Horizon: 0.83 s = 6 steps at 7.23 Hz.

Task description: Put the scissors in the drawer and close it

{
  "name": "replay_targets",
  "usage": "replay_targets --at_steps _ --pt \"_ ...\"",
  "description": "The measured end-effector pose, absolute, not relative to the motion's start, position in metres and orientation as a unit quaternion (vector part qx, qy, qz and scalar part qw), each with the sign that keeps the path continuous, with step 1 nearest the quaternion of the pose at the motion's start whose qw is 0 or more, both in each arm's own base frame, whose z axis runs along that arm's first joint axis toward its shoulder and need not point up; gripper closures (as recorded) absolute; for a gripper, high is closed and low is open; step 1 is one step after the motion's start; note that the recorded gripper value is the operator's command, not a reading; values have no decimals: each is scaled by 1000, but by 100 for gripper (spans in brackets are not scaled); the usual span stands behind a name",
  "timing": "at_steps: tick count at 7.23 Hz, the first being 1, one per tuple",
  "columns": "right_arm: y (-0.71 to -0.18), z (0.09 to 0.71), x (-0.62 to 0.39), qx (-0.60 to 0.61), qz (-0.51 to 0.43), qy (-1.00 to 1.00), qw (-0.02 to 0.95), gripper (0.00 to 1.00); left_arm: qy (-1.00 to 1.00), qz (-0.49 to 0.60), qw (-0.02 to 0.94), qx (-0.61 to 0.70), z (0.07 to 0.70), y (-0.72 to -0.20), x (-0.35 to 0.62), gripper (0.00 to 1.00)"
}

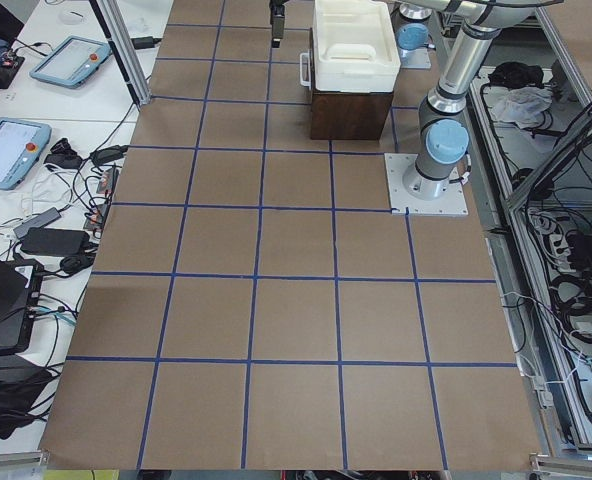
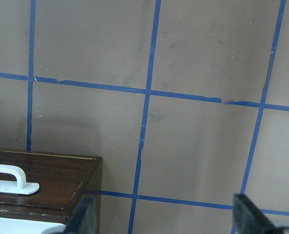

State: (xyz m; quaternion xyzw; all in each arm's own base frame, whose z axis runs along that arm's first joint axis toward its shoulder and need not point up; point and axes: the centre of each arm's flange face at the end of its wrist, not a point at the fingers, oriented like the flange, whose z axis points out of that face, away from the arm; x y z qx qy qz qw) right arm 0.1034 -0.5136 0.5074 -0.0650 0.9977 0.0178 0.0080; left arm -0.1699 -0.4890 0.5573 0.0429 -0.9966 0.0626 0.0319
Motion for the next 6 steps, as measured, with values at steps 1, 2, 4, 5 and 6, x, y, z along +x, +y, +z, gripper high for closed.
replay_targets --at_steps 1,2,4,5,6 --pt "-513 508 103 -65 18 998 8 0 -996 68 32 39 557 -494 -159 0" --pt "-512 509 104 -65 17 998 9 0 -996 75 34 35 554 -502 -154 0" --pt "-512 508 104 -65 18 998 9 0 -996 84 30 17 549 -509 -152 0" --pt "-512 509 104 -65 18 998 10 0 -996 82 29 12 547 -508 -152 0" --pt "-512 509 104 -65 17 998 10 0 -997 67 29 10 545 -504 -153 0"
